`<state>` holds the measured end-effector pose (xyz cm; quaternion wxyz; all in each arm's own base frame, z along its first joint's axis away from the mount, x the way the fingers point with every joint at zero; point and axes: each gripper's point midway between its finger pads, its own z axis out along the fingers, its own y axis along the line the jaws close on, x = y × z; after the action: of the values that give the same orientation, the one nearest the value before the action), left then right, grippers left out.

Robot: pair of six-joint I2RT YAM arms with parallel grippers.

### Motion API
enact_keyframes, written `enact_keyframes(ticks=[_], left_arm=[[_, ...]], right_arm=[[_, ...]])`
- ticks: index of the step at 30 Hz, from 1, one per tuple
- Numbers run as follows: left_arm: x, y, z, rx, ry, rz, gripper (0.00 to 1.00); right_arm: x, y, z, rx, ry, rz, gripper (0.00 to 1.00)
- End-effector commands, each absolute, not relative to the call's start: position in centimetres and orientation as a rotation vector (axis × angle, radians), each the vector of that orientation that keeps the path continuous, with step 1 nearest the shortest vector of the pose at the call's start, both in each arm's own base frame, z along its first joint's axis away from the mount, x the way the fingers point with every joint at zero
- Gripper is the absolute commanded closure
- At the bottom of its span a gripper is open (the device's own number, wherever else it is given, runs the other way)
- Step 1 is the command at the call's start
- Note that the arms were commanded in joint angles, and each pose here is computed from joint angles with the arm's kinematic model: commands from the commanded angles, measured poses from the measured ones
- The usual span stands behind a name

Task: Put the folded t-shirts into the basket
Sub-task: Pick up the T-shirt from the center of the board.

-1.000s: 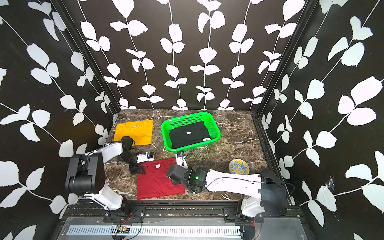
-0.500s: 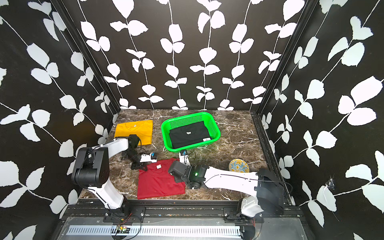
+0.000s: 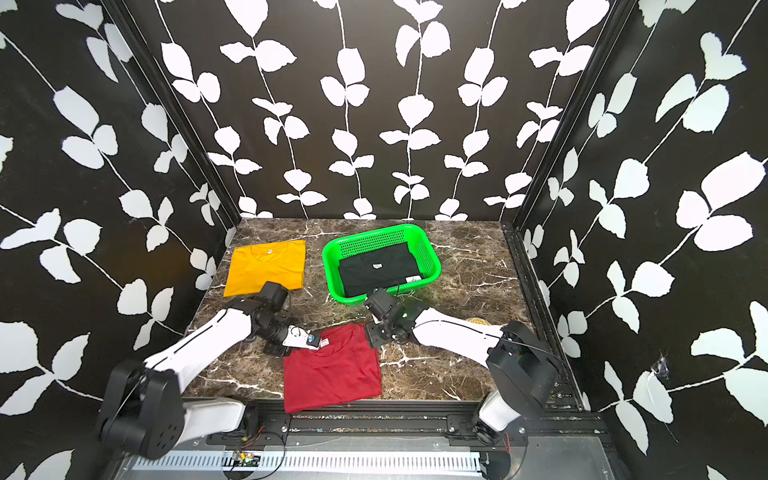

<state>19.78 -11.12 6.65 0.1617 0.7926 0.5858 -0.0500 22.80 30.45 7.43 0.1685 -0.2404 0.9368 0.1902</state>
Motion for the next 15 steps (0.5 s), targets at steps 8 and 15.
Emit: enact_keyframes(ticks=[8,15], left_arm=[[18.7,-13.5,7.9,2.272,1.412,-0.139,1.00],[18.9,-13.9,7.8,2.253,1.407,-0.154,1.00]], right_arm=[[22.7,31.8,3.8,-0.746,2.746,0.659,0.42],[23.0,32.5,1.4,-0.670,2.788,0.728,0.47]])
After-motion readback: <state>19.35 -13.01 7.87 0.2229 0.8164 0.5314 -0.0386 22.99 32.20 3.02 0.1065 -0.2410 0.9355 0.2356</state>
